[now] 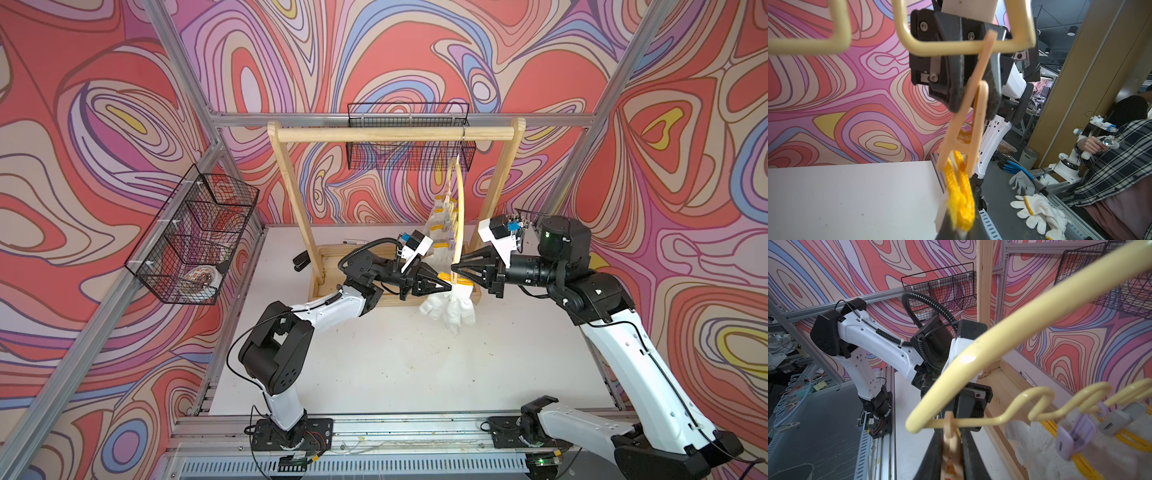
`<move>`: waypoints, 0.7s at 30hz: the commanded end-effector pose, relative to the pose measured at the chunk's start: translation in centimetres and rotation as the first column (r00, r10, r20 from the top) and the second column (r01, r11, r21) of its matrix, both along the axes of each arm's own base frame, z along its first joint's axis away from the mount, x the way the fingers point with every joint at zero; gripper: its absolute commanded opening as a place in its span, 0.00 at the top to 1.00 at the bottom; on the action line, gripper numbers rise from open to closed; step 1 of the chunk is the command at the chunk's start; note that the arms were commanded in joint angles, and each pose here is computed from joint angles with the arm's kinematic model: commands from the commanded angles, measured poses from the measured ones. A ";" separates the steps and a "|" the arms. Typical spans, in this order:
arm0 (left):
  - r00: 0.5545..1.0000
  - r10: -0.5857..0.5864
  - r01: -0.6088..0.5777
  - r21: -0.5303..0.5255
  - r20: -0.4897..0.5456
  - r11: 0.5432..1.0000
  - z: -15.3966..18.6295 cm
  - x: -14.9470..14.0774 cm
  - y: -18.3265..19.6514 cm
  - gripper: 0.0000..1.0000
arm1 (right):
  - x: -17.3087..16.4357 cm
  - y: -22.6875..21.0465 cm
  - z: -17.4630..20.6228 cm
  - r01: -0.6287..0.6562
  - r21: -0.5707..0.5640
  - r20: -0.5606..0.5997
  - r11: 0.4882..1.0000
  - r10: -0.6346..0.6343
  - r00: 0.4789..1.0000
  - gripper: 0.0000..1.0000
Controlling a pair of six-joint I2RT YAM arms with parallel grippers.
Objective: Clip the gloves onto a hanger to dry
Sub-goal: Clamp the glove onto the hanger.
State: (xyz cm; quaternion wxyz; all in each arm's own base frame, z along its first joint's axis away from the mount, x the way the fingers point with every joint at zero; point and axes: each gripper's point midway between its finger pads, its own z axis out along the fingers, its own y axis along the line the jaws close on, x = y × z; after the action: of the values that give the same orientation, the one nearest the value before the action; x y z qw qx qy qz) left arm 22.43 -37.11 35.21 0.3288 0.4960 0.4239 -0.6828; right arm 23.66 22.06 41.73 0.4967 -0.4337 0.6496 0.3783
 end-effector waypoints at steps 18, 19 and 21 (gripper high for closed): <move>0.985 0.072 -0.050 -0.138 0.158 0.989 2.6 -0.9 0.8 1.00 | 0.2 -0.2 -0.3 0.027 0.019 -0.004 0.999 -0.027 1.000 1.00; 0.984 0.071 -0.049 -0.139 0.161 0.989 2.6 -1.1 1.0 1.00 | 0.4 -0.2 -0.3 0.034 0.020 -0.002 0.999 -0.034 0.999 1.00; 0.984 0.063 -0.041 -0.133 0.165 0.990 2.5 -1.4 1.2 1.00 | 0.5 -0.2 -0.1 0.039 0.025 0.006 0.999 -0.039 0.999 1.00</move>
State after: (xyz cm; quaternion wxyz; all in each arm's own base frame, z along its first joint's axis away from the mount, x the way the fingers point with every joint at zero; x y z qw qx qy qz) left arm 22.80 -37.10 35.52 0.3755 0.4950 0.4087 -0.6685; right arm 23.84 22.06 41.74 0.5059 -0.4257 0.6464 0.3809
